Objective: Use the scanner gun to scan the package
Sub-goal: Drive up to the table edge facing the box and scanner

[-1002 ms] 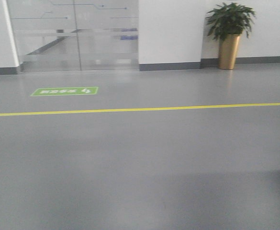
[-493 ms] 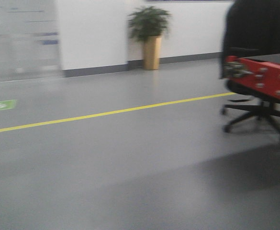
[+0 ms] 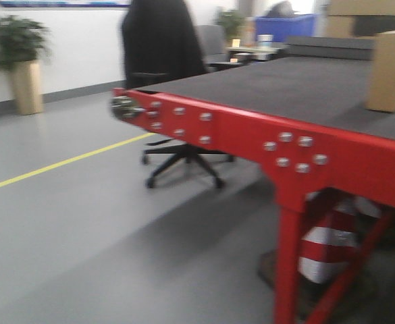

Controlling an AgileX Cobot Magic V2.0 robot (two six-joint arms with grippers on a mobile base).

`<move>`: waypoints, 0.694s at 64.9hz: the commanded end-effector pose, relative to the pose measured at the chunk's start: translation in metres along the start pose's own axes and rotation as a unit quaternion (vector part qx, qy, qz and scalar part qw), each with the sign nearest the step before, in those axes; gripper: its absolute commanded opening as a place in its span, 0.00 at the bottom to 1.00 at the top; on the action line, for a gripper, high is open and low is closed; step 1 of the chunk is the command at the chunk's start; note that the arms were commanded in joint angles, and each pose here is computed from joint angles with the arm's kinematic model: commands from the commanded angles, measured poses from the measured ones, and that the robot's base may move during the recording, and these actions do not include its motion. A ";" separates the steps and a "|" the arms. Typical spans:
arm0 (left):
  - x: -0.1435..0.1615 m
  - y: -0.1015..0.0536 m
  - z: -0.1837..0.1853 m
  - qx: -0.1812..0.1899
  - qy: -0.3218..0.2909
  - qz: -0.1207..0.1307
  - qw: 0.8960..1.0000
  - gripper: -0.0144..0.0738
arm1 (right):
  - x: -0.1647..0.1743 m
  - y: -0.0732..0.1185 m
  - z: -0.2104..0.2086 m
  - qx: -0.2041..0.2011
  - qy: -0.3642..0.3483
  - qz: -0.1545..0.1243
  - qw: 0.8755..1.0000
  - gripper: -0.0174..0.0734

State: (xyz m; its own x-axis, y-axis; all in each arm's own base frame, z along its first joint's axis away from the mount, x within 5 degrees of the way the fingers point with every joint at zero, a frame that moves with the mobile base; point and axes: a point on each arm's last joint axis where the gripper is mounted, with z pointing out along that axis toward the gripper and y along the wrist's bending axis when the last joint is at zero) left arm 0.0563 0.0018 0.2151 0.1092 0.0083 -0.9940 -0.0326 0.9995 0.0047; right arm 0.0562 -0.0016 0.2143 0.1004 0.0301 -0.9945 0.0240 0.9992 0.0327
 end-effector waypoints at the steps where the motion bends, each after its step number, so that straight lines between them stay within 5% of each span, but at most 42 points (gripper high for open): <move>1: -0.002 0.000 0.000 0.003 -0.010 -0.001 1.000 0.04 | -0.002 0.000 0.000 0.002 -0.008 -0.002 1.000 0.01; 45: -0.002 0.000 0.000 0.003 -0.010 -0.001 1.000 0.04 | -0.002 0.000 0.000 0.002 -0.008 -0.002 1.000 0.01</move>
State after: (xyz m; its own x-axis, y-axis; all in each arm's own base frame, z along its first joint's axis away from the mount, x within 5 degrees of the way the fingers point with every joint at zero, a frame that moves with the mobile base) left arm 0.0563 0.0018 0.2151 0.1092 0.0083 -0.9940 -0.0326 0.9995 0.0047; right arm 0.0562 -0.0016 0.2143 0.1004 0.0301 -0.9945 0.0240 0.9992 0.0327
